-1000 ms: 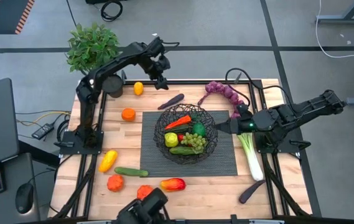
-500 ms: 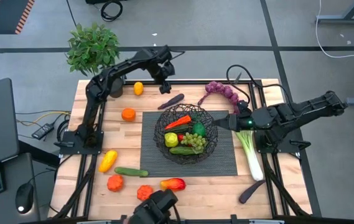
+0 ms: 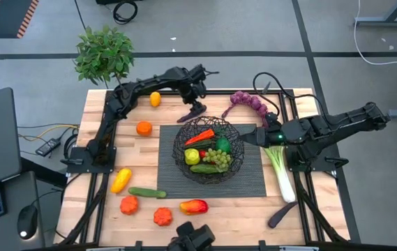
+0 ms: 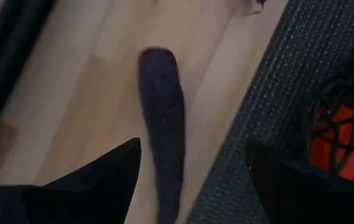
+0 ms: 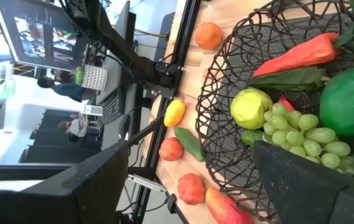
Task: Build produce basket
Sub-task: Put the top eggplant into the black basket
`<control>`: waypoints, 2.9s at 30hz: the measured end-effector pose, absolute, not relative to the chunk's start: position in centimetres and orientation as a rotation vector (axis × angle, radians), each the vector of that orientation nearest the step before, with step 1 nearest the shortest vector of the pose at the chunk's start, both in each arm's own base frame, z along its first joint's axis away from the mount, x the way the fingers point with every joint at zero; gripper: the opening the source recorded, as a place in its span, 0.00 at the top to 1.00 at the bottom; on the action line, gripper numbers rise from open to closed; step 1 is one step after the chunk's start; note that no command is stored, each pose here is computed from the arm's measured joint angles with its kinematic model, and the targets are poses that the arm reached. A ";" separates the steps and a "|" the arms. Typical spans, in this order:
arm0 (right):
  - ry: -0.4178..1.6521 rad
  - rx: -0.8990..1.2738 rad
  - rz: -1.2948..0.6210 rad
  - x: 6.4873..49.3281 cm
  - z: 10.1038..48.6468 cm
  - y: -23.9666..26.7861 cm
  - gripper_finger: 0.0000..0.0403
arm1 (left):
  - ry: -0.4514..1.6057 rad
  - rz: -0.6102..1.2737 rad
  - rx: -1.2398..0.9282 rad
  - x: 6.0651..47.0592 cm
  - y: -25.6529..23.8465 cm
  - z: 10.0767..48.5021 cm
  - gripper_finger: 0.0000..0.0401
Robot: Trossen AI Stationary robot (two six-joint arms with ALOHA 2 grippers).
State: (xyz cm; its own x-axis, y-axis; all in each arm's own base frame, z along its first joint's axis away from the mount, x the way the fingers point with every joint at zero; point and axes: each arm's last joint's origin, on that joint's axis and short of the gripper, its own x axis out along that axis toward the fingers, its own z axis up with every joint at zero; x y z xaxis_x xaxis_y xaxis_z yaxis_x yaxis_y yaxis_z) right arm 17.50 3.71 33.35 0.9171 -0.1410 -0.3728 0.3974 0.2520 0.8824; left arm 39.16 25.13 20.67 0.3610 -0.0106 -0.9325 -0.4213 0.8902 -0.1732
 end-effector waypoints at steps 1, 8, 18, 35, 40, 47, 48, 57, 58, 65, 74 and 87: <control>0.235 1.268 -0.370 17.5 33.4 3.7 0.14 | 1.179 0.288 -0.427 39.3 25.0 20.6 0.27; 0.253 1.285 -0.354 17.5 33.3 3.8 0.14 | 1.231 0.396 -0.444 40.2 24.5 18.6 0.28; 0.267 1.304 -0.339 17.5 33.3 3.8 0.14 | 1.327 0.395 -0.488 40.7 23.4 16.5 0.28; 0.269 1.313 -0.337 17.5 33.3 3.9 0.14 | 1.313 0.411 -0.471 40.8 23.6 16.4 0.51; 0.269 1.312 -0.337 17.5 33.3 3.9 0.14 | 1.313 0.411 -0.474 40.8 23.6 16.4 0.66; 0.271 1.304 -0.335 17.5 33.3 3.9 0.14 | 1.313 0.414 -0.474 40.7 23.5 16.6 0.80; 0.271 1.301 -0.335 17.5 33.3 3.9 0.14 | 1.312 0.414 -0.474 40.8 23.5 16.7 0.82; 0.273 1.290 -0.333 17.5 33.3 3.9 0.14 | 1.252 0.431 -0.460 41.0 24.3 19.2 0.93; 0.273 1.288 -0.332 17.5 33.3 3.9 0.14 | 1.249 0.429 -0.458 41.1 24.4 19.7 0.95; 0.277 1.266 -0.329 17.5 33.3 3.9 0.14 | 1.188 0.418 -0.424 41.4 24.6 23.9 0.99; 0.282 1.224 -0.321 17.5 33.3 3.9 0.14 | 1.136 0.390 -0.358 40.9 23.5 28.6 0.97; 0.280 1.234 -0.322 17.5 33.3 3.9 0.14 | 1.124 0.330 -0.331 40.2 25.8 26.7 0.54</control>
State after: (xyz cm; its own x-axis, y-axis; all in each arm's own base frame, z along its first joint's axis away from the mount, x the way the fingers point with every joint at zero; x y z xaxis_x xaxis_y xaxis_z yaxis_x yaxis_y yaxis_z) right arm 17.51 3.86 33.35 0.9212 -0.0886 -0.3789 0.3876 0.2963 0.8729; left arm 40.17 25.81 26.67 0.3943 0.0900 -0.9146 -0.4185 0.9036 -0.0915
